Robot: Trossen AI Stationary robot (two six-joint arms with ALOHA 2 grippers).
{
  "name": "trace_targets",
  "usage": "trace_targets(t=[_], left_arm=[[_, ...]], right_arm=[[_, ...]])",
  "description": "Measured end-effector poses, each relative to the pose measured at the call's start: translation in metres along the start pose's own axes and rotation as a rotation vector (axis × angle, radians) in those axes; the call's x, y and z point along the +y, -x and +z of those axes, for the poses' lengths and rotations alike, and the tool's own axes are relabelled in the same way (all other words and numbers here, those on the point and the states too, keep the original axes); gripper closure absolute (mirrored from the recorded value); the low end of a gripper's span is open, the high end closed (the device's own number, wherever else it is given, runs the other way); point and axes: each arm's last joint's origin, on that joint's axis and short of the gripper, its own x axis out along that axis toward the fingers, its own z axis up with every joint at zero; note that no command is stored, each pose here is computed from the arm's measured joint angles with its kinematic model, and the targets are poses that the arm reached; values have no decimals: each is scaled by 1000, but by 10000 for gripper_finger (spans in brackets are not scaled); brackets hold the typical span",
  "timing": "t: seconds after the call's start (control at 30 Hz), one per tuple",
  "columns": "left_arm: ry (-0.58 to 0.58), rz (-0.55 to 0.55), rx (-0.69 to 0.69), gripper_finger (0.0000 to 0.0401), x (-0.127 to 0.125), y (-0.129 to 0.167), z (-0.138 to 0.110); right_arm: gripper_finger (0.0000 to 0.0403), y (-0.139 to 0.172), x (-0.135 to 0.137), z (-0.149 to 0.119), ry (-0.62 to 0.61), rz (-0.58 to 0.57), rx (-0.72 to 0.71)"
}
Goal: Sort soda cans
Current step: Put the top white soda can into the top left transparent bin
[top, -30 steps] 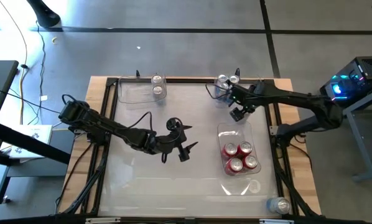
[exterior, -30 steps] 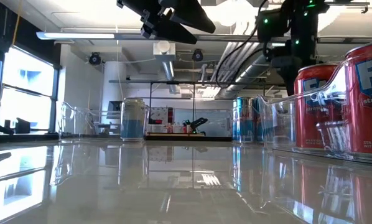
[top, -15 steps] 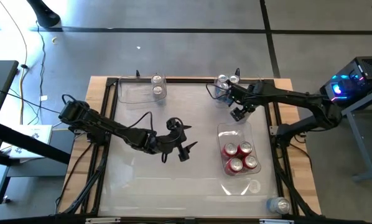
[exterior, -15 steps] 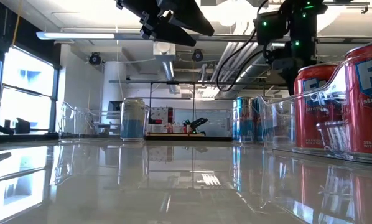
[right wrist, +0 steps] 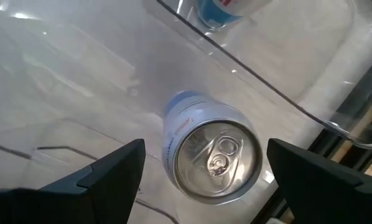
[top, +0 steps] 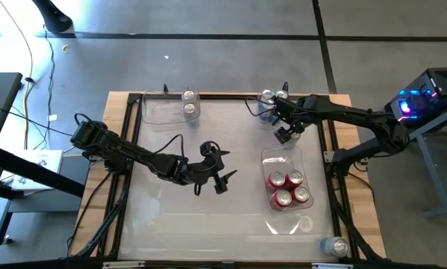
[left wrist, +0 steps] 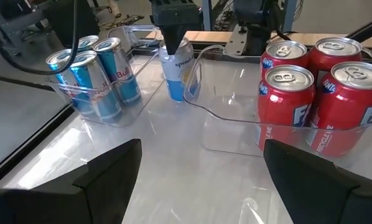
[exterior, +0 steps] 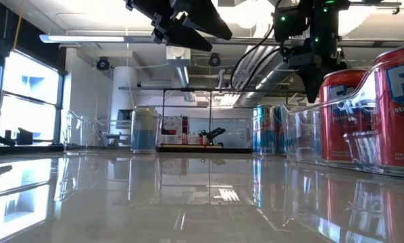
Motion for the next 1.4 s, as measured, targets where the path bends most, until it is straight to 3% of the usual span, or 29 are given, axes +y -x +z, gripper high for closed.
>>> trace_targets(t=[0.47,0.93,1.2,1.4], left_arm=[[4,-15,-2,68,-4,3,-1],[-5,-18,29,68,-8,6,-5],[-29,-42,115,68,-15,31,-12],[-17,12,147,68,-13,59,-13]], right_arm=[[71,-25,10,9,34,-60,97],[138,-30,14,12,85,-48,124],[138,-2,33,18,119,9,40],[138,21,71,41,224,49,-40]])
